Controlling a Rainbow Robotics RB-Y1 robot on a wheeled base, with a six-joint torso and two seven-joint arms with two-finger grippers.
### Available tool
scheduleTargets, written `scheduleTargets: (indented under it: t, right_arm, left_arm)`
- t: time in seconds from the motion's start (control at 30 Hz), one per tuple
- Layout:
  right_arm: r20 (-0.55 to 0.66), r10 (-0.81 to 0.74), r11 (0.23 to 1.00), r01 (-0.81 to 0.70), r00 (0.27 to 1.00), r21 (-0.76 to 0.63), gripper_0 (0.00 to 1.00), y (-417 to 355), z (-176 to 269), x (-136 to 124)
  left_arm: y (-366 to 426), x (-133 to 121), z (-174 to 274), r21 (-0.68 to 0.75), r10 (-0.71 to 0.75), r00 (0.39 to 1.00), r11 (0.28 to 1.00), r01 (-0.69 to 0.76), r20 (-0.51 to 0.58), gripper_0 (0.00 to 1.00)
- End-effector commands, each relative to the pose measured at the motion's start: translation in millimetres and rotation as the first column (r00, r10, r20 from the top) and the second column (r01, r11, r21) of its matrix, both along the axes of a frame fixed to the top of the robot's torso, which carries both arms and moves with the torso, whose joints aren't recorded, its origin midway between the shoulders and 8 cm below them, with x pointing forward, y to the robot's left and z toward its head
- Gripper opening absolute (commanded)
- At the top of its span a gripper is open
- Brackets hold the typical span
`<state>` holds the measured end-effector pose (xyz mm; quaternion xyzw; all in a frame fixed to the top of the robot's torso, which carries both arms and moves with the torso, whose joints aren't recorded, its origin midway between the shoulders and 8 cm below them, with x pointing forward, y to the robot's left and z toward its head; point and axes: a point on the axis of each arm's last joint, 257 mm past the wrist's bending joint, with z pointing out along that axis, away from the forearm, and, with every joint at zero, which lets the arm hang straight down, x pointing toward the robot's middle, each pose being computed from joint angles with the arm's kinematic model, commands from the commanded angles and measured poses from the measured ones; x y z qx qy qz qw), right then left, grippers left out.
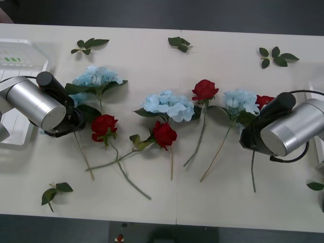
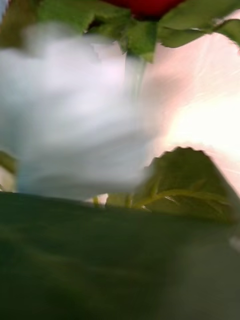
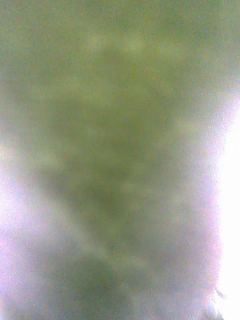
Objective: Put the red flowers into the right box and the blue flowers into the left box
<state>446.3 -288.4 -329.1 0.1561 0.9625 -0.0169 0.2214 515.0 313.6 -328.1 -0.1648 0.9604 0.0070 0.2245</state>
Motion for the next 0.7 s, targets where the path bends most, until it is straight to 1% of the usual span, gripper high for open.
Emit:
scheduleTargets:
  t: [0.03,0.2,0.33,0.57,0.7]
  right_arm:
    - [0.083,-0.031,1.0,0.031,0.996,0.007,0.0,-8,55,15]
    - [0.094,-0.054,0.998,0.052,0.994,0.023,0.0,-18,90,10]
    - [0.117,-0.073,0.997,0.069,0.99,0.033,0.0,-29,115,9]
    - [0.143,-0.071,0.997,0.07,0.987,0.018,0.0,-59,150,7]
    - [0.151,-0.076,0.997,0.077,0.986,-0.005,0.0,-84,167,4]
  left_arm:
    - [-7,10,11,-0.009,0.007,1.0,1.0,-0.006,0.029,0.0]
    - [-2,9,12,0.0,0.011,1.0,1.0,-0.011,0.026,0.0]
    - [6,15,22,0.003,0.019,0.999,1.0,-0.019,0.048,0.0]
    - [30,23,75,0.06,0.012,0.995,0.998,-0.018,0.097,0.0]
    - [54,23,119,0.131,-0.025,0.993,0.991,0.01,0.116,0.0]
